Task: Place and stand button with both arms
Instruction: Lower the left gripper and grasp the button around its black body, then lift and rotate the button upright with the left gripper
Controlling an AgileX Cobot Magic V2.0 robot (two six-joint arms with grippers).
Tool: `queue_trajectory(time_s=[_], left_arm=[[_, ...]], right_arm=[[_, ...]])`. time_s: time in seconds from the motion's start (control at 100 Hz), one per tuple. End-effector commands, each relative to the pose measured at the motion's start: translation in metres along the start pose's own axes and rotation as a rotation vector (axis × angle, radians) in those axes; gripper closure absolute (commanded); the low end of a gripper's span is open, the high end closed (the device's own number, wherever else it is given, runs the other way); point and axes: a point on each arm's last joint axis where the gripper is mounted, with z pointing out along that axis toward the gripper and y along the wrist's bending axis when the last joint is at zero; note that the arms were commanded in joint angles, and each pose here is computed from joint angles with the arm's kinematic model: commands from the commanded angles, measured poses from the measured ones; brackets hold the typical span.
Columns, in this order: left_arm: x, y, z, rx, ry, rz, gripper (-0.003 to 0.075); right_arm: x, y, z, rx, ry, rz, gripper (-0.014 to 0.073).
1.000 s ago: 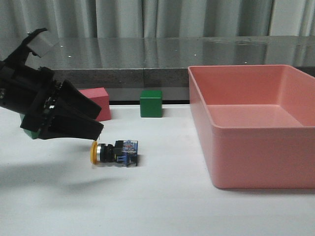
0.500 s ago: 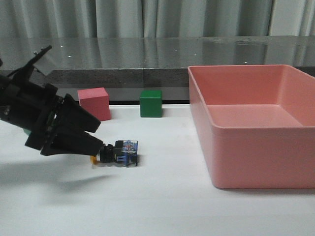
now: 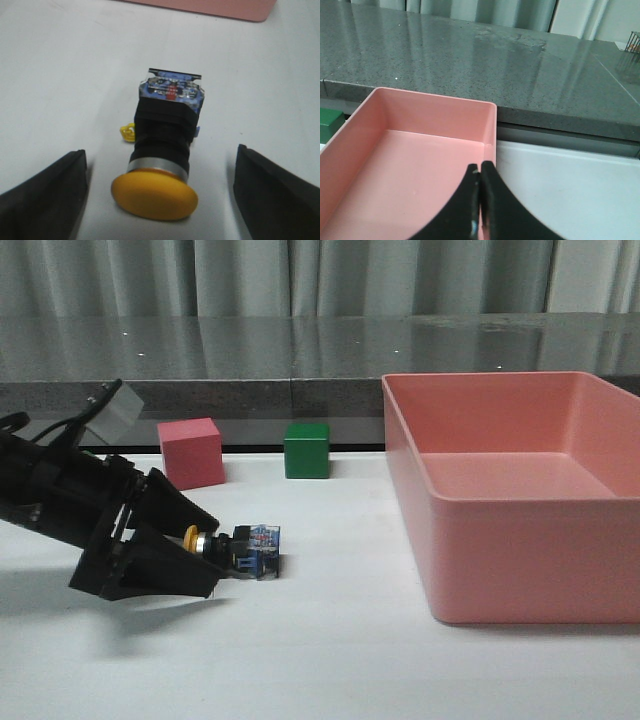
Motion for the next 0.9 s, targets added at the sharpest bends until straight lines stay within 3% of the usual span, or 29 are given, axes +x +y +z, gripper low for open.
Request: queue_trajectory(time_s=[0.0, 0.14, 0.33, 0.49, 0.72, 0.89], left_arm=[[-0.024, 0.002, -0.003, -0.009, -0.09, 0.049, 0.0157], [-0.024, 0.002, -0.003, -0.014, -0.083, 0.057, 0.0258], [-0.021, 0.002, -0.003, -0.006, -0.057, 0.07, 0.0547], [-0.023, -0.001, -0.003, 0.02, -0.071, 0.078, 0.0741], [-0.061, 0.002, -0.024, 0.01, -0.034, 0.153, 0.0739], [-0.108, 0.008, -0.053, -0.101, 0.229, 0.21, 0.0739]], right_arm=[[-0.015, -0.005, -0.002, 0.044, -0.096, 0.009, 0.0652], [-0.015, -0.005, -0.002, 0.044, -0.096, 0.009, 0.0652], [-0.015, -0.005, -0.002, 0.044, -0.096, 0.009, 0.0652], [-0.015, -0.005, -0.002, 0.044, -0.096, 0.009, 0.0652], [-0.015, -0.005, -0.002, 0.045, -0.098, 0.009, 0.0652], [-0.016, -0.005, -0.002, 0.047, -0.102, 0.009, 0.0652]])
